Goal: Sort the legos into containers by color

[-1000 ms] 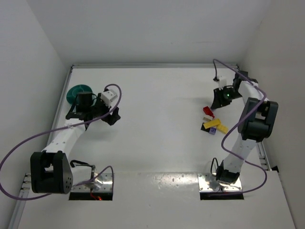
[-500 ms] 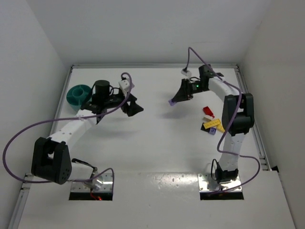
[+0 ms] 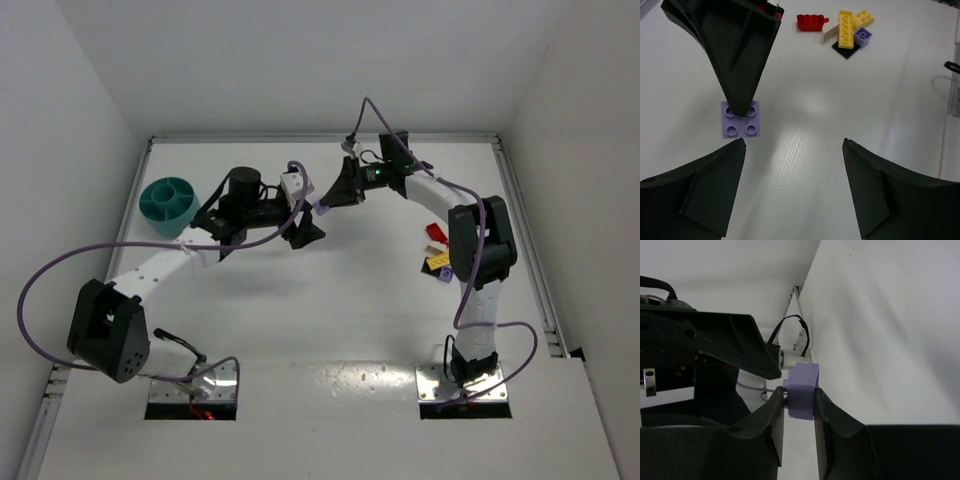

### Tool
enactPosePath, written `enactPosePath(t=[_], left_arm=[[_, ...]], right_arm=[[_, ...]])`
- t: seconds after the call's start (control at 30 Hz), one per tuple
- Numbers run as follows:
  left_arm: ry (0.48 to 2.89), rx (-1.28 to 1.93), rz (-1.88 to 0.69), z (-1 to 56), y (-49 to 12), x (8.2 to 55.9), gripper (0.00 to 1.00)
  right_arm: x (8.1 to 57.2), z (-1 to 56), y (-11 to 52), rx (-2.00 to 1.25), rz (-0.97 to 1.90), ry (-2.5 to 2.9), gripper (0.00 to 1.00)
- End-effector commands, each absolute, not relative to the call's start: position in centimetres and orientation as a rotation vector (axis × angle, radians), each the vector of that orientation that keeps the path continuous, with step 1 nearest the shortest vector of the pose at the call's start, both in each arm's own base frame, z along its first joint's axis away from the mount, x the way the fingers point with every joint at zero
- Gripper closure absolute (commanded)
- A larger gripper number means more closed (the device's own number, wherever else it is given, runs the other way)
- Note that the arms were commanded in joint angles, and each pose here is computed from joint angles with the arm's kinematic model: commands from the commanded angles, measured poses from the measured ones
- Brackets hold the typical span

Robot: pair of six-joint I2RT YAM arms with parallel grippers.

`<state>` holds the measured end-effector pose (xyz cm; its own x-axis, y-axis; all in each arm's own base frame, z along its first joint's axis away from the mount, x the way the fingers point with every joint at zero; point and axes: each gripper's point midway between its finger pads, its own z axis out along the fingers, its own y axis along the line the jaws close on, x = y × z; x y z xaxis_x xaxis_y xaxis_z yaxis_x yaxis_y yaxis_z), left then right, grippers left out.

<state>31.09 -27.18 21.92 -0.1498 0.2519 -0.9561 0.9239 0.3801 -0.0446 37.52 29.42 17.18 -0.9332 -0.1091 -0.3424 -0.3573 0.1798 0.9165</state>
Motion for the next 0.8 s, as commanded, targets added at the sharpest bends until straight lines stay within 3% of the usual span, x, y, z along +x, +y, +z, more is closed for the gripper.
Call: enactPosePath(t=[0.0, 0.3, 0.57, 0.7, 0.77], left_arm=[[1.648, 1.054, -0.755, 21.5, -27.3, 31.6, 0.15], [1.693, 0.985, -0.520, 20.3, -26.2, 34.1, 0.18], [1.677, 0.976, -0.491, 20.6, -26.0, 34.6, 0.24], [1.680, 0.986, -0.485, 20.3, -26.0, 34.7, 0.29], [1.680, 0.986, -0.485, 20.3, -26.0, 34.7, 0.38]], right_arm=[[37.1, 19.5, 30.6, -0.503, 1.896, 2.182, 0.89], [35.1, 19.8, 31.9, -0.521, 1.964, 2.193, 0.89], [34.2, 19.8, 32.1, -0.522, 1.985, 2.208, 0.89], [34.0, 20.4, 32.5, -0.537, 1.991, 2.192, 0.89], [33.8, 20.9, 32.4, -0.552, 1.998, 2.181, 0.89]])
